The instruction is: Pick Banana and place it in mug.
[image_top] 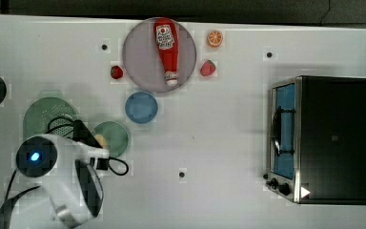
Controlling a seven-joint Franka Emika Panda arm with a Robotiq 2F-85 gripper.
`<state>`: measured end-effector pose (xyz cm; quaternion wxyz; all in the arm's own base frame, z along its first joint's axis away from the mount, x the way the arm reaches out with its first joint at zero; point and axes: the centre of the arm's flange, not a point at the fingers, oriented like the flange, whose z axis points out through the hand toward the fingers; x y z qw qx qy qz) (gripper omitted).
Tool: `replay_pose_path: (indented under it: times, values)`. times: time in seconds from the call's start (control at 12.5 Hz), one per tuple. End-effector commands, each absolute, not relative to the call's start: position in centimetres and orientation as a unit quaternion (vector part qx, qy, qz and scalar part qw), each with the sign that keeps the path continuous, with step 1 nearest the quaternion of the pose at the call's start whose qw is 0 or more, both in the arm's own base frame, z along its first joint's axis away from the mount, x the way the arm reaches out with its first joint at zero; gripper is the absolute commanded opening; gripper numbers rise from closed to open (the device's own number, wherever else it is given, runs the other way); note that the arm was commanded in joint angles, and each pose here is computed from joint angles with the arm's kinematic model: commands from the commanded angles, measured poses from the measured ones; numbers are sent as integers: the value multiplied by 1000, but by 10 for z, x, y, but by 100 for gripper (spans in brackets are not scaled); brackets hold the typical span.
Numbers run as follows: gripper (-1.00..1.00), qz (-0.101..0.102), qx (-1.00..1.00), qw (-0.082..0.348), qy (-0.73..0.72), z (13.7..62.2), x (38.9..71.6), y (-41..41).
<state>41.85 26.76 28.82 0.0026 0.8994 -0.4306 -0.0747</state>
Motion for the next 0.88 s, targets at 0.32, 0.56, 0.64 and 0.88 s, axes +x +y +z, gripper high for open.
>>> replay_pose_path:
  times: [0.32, 0.56, 0.64, 0.88]
  values:
    - [40, -40, 877, -31, -478, 261, 456, 245]
    - [100, -31, 875, -30, -481, 275, 459, 240]
    - [100, -22, 875, -36, -482, 288, 461, 239]
    - [100, 5, 869, -33, -494, 346, 468, 223]
